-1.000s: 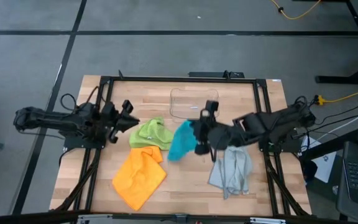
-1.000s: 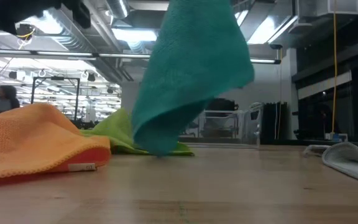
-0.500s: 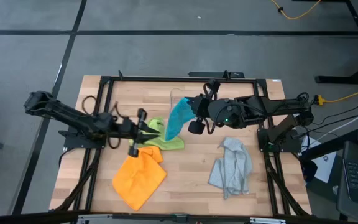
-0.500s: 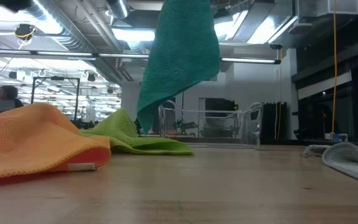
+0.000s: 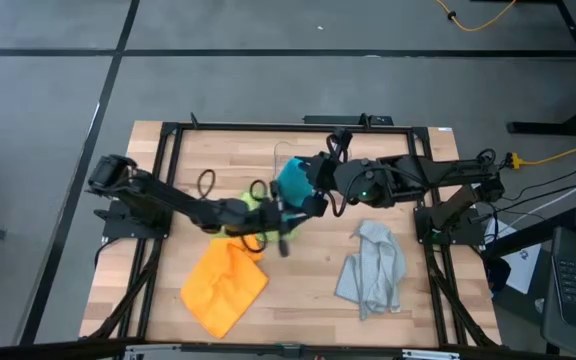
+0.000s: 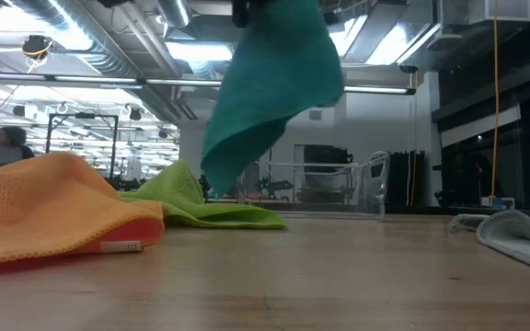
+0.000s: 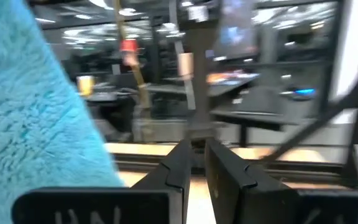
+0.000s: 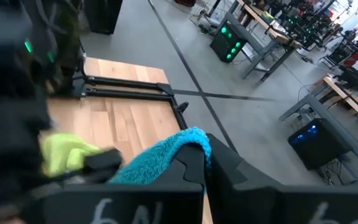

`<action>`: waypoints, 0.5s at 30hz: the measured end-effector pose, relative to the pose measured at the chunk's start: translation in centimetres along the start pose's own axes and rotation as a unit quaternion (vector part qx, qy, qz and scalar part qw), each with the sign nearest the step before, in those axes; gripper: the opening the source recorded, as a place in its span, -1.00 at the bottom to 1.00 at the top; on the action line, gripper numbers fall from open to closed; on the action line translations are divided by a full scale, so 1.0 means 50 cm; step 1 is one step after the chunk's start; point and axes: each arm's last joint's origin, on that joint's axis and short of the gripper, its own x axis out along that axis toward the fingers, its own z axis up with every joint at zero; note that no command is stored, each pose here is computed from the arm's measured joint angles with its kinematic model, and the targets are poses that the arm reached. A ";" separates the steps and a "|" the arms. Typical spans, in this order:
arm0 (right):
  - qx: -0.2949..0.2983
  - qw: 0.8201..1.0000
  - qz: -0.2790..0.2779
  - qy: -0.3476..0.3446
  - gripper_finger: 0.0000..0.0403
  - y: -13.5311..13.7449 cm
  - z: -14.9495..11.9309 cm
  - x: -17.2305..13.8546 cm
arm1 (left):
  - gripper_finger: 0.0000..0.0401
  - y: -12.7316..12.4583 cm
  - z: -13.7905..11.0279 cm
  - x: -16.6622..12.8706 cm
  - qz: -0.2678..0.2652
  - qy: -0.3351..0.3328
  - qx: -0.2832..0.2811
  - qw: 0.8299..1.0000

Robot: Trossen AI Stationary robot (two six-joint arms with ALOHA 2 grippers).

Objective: Fold microfiber towels
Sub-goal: Fold the blue towel

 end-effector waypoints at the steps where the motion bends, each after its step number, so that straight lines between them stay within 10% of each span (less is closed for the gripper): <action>1: -0.001 1.000 0.001 -0.002 -0.99 0.002 0.001 -0.002 | -0.81 -0.001 -0.003 0.008 0.016 0.010 0.011 1.000; 15: -0.045 0.998 -0.039 0.015 -1.00 0.045 -0.008 -0.051 | -0.81 -0.054 0.029 -0.032 0.307 0.154 0.187 0.920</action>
